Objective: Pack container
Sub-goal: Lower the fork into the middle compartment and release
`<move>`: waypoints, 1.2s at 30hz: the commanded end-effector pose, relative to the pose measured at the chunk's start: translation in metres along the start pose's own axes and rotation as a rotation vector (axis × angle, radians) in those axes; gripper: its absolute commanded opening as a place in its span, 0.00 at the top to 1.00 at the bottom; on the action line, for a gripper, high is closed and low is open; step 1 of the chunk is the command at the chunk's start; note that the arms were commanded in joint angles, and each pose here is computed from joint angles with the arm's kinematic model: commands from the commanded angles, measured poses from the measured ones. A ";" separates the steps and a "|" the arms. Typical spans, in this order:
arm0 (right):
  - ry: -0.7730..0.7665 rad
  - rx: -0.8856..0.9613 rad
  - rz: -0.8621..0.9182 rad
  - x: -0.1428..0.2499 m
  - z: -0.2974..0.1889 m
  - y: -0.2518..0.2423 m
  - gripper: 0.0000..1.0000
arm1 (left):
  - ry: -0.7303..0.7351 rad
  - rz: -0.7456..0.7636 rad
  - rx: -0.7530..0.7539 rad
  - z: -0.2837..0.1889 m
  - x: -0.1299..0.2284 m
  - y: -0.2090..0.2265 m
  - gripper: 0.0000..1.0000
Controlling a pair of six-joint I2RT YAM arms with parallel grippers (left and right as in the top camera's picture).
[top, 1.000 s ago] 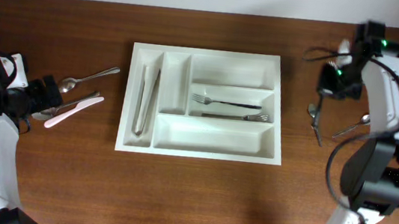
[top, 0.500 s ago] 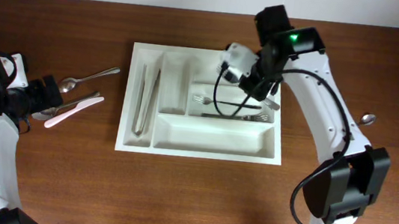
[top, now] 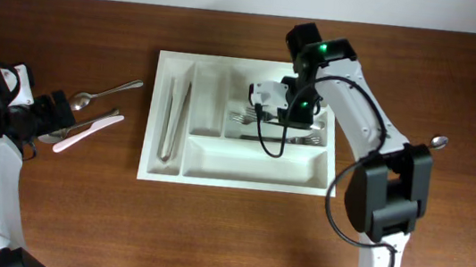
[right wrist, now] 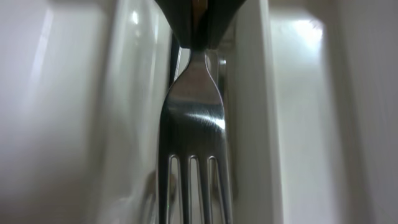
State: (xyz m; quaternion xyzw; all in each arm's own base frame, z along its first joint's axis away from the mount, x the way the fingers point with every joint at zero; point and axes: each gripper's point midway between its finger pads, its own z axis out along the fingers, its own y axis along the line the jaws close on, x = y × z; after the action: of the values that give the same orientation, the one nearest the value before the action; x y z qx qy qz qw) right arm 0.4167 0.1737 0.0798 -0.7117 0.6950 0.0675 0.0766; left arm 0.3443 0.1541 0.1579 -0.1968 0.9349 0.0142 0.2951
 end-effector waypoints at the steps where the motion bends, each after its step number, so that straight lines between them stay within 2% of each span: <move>1: -0.014 -0.041 -0.052 -0.005 0.019 0.003 0.74 | -0.011 -0.011 0.015 -0.002 -0.006 -0.002 0.01; 2: -0.013 -0.044 -0.049 -0.005 0.020 0.003 0.64 | -0.011 -0.011 0.015 -0.002 -0.006 -0.002 0.01; 7: -0.016 -0.003 0.035 -0.011 0.008 -0.003 0.50 | -0.011 -0.011 0.015 -0.002 -0.006 -0.002 0.01; 9: -0.018 0.050 0.143 -0.014 -0.009 -0.012 0.50 | -0.011 -0.011 0.016 -0.002 -0.006 -0.002 0.01; 12: -0.035 0.140 0.406 -0.014 -0.043 -0.027 0.59 | -0.011 -0.011 0.015 -0.002 -0.006 -0.002 0.01; 14: -0.054 0.179 0.609 -0.008 -0.071 -0.031 0.58 | -0.011 -0.011 0.016 -0.002 -0.006 -0.002 0.01; 17: -0.080 0.232 0.792 0.012 -0.106 -0.039 0.58 | -0.011 -0.011 0.016 -0.002 -0.006 -0.002 0.01; 19: -0.125 0.274 1.000 0.038 -0.124 -0.051 0.57 | -0.011 -0.011 0.016 -0.002 -0.006 -0.002 0.01; 21: -0.162 0.301 1.247 0.073 -0.134 -0.061 0.48 | -0.011 -0.011 0.016 -0.002 -0.006 -0.002 0.01; 25: -0.186 0.292 1.825 0.162 -0.134 -0.059 0.47 | -0.011 -0.011 0.016 -0.002 -0.006 -0.002 0.01; 27: -0.173 0.273 2.054 0.201 -0.128 -0.049 0.47 | -0.011 -0.011 0.015 -0.002 -0.006 -0.002 0.01; 31: -0.154 0.257 2.320 0.267 -0.103 -0.034 0.45 | -0.011 -0.011 0.015 -0.002 -0.006 -0.002 0.01; 36: -0.163 0.272 2.429 0.312 -0.071 -0.025 0.45 | -0.011 -0.011 0.015 -0.002 -0.006 -0.002 0.01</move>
State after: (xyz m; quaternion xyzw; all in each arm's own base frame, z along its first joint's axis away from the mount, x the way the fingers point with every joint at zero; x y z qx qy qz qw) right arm 0.4562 -0.1440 0.1108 0.3665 0.9221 0.0637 0.1069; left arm 0.3438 0.1537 0.1575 -0.1970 0.9353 0.0136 0.2937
